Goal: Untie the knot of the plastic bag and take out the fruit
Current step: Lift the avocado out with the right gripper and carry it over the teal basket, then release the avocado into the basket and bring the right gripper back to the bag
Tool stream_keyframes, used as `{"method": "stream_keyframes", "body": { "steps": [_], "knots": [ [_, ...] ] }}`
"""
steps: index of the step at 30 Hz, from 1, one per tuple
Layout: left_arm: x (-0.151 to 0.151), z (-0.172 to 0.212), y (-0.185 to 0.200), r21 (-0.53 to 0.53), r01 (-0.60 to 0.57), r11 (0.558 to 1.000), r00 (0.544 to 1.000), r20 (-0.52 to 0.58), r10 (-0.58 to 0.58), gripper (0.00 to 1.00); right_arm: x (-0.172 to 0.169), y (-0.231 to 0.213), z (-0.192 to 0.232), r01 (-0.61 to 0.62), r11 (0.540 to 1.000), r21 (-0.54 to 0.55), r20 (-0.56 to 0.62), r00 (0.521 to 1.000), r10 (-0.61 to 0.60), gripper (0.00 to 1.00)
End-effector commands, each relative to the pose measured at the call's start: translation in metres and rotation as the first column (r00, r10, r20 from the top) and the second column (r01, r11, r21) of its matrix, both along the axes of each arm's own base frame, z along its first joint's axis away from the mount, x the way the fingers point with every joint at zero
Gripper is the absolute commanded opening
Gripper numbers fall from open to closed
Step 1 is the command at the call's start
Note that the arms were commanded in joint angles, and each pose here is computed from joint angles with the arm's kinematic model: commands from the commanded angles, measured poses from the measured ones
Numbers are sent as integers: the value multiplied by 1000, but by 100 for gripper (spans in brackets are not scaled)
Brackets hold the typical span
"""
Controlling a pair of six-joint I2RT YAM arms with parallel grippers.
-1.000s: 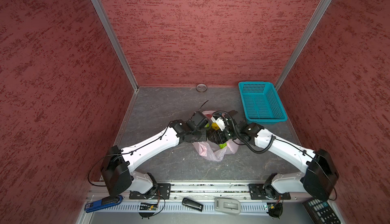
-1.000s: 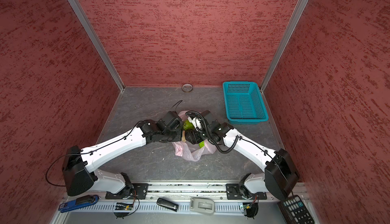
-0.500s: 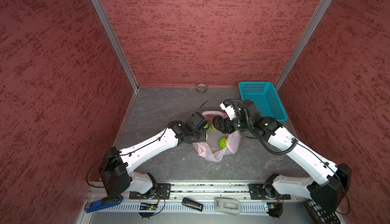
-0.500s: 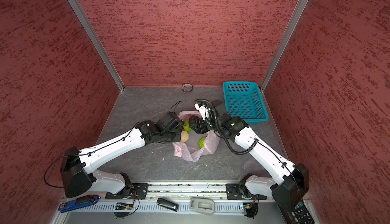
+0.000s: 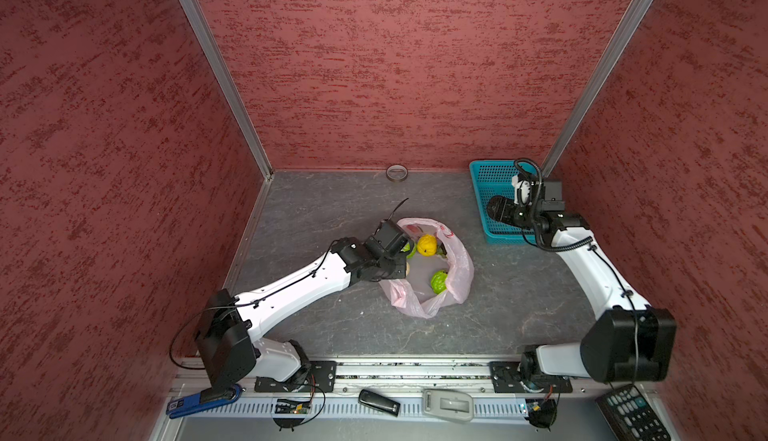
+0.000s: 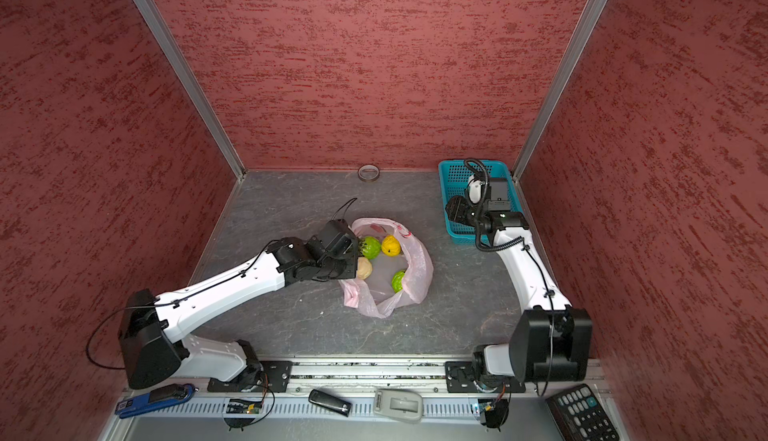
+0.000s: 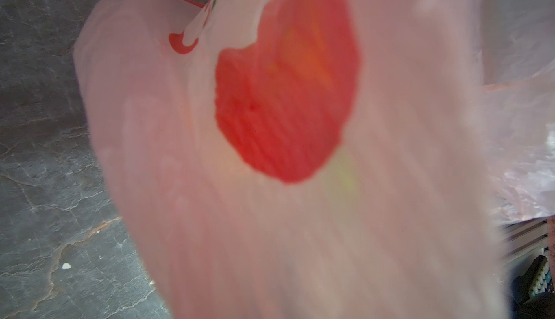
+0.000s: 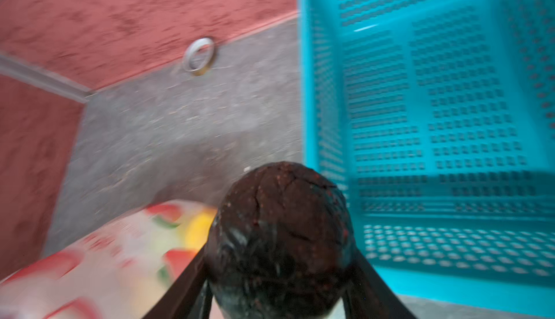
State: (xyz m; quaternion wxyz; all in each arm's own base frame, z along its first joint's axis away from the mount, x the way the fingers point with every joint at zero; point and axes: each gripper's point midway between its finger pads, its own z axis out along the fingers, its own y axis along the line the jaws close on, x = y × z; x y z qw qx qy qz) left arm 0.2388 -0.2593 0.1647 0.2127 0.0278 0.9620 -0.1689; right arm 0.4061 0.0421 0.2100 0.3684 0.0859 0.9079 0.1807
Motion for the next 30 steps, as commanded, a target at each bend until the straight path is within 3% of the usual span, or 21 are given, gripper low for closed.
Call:
{"method": "stream_keyframes", "body": {
  "steps": [1,10,20,22,30],
  "knots": [
    [2,2,0,7,8,1000,1000,20,-8,0,34,-34,5,93,992,-83,68,994,-87,44],
    [-1,-2,4,21,6,1000,1000,9,-6,0,78,-71,-47,195,972,-129,-9,980,-197,44],
    [0,-4,2,12,7,1000,1000,12,-7,0,97,-85,-112,225,957,-183,-162,953,-255,50],
    [-1,-5,3,16,9,1000,1000,8,-9,0,97,-86,-119,228,956,-185,-181,948,-261,53],
    [-3,-8,8,40,9,999,1000,0,-9,0,96,-87,-115,235,954,-189,-193,943,-270,88]
  ]
}}
